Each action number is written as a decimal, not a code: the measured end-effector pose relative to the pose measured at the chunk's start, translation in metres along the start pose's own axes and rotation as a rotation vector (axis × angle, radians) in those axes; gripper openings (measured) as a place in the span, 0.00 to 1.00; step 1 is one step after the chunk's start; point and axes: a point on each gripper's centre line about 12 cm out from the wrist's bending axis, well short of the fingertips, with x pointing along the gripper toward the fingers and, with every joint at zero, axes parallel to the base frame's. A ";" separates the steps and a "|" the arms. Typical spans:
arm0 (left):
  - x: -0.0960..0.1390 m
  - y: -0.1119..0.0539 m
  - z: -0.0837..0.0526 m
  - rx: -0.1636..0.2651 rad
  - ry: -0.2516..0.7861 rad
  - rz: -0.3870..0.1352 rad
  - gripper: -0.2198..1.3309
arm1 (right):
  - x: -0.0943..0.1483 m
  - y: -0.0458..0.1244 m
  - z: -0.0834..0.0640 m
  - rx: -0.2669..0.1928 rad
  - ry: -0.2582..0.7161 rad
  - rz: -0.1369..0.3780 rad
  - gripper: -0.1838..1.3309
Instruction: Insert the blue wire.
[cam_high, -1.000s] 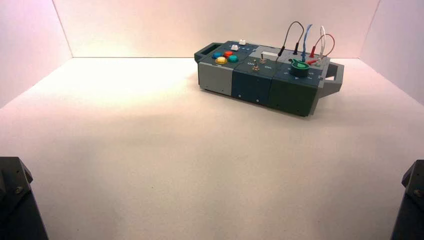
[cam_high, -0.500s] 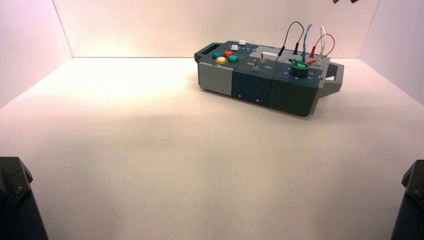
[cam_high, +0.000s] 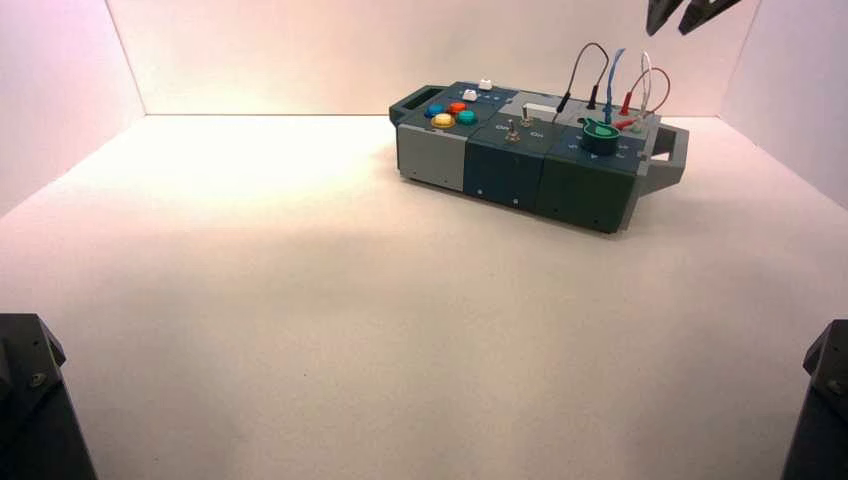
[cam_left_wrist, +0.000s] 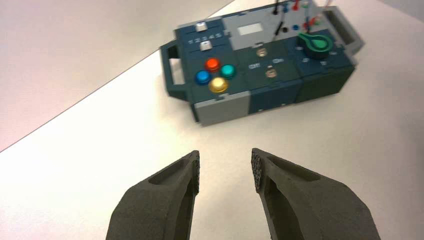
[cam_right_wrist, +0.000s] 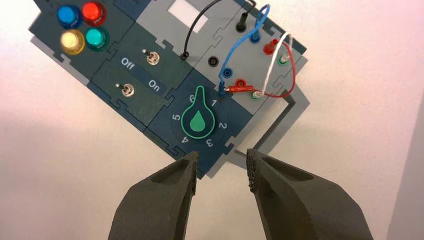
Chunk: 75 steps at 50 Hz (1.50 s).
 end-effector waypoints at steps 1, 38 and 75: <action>0.000 0.000 0.000 0.001 -0.002 -0.001 0.83 | 0.001 0.000 0.001 0.004 0.001 0.001 0.79; 0.005 -0.013 0.001 0.025 0.001 -0.036 0.83 | 0.067 -0.003 0.020 -0.020 0.167 0.013 0.79; 0.005 -0.013 0.001 0.027 0.001 -0.036 0.83 | 0.105 -0.006 0.035 -0.014 0.220 0.017 0.79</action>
